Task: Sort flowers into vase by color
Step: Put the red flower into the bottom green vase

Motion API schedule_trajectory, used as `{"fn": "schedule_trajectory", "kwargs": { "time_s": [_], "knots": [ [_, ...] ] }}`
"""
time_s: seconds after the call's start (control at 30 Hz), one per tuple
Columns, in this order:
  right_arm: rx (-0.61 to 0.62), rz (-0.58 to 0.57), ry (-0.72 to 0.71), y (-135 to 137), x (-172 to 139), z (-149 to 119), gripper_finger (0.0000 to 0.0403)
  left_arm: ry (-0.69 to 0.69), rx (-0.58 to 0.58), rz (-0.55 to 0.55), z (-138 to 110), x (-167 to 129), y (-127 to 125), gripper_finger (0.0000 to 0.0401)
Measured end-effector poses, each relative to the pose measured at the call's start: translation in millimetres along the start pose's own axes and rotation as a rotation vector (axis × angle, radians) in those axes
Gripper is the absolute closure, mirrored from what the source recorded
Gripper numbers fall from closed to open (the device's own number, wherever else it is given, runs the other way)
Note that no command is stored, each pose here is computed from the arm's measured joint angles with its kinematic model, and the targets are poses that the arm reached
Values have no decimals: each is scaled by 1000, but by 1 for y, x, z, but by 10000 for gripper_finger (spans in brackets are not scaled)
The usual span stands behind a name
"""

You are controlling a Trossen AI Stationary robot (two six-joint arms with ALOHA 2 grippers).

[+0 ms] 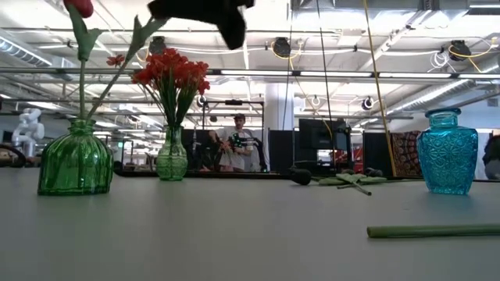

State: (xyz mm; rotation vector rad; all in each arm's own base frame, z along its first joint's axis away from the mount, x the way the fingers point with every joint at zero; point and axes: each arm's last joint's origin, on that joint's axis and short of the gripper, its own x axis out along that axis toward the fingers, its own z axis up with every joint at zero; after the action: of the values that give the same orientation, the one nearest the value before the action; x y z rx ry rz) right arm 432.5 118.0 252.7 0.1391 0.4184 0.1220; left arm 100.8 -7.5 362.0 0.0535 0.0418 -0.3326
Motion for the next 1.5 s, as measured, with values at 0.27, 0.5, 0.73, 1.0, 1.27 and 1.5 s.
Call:
{"fn": "schedule_trajectory", "kwargs": {
  "time_s": [0.27,0.5,0.73,1.0,1.27,1.5],
  "knots": [
    [3,-9,243,19,-37,-6,303,4,3,29,0,0,1,198],
    [109,-55,458,32,-77,-12,303,10,1,29,-1,0,1,198],
    [163,11,739,55,-101,-35,303,16,-2,28,-2,0,1,198],
    [72,62,877,84,-117,-55,303,25,-5,27,-2,0,1,198],
    [-4,41,994,99,-131,-71,303,52,-14,34,-5,0,1,198],
    [-41,-5,1087,98,-135,-90,303,56,-14,38,-6,0,1,198]
  ]
}}
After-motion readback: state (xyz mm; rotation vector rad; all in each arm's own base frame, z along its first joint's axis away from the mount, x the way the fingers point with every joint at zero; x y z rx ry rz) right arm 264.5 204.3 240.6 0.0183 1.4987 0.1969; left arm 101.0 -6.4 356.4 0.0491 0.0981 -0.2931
